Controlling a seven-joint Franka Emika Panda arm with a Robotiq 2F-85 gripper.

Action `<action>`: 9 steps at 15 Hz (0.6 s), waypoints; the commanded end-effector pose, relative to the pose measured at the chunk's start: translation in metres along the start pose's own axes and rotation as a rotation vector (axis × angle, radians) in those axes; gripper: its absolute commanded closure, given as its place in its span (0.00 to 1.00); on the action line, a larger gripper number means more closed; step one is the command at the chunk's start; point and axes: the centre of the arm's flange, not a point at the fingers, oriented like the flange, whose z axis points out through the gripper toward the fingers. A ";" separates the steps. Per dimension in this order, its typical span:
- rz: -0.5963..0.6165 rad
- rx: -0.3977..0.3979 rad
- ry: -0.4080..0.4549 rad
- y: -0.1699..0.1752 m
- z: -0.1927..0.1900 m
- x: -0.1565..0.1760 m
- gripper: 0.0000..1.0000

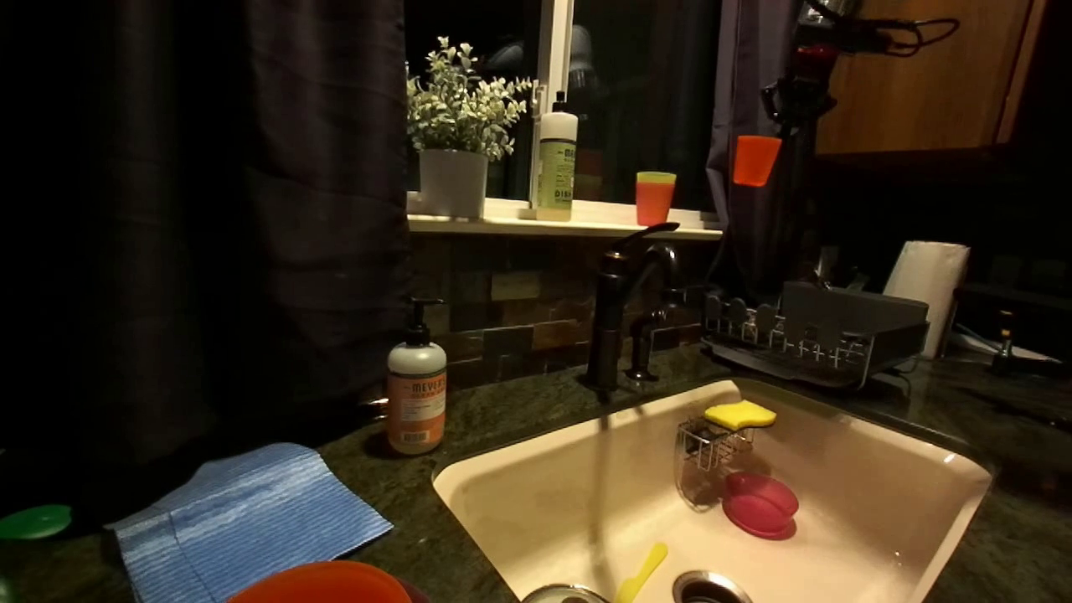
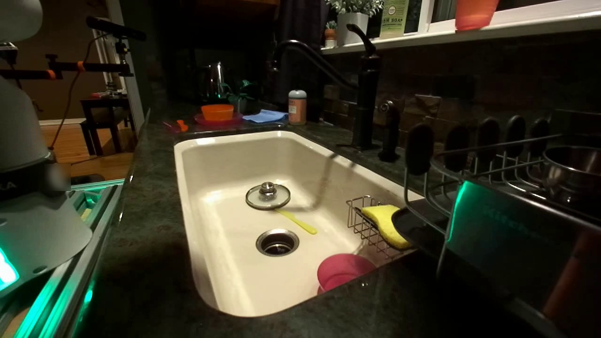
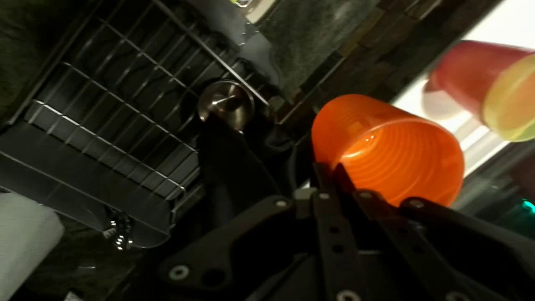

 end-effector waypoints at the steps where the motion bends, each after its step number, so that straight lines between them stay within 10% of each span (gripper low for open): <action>1: -0.015 0.179 0.012 -0.032 -0.004 -0.018 0.99; 9: -0.046 0.334 0.023 -0.094 0.028 -0.012 0.99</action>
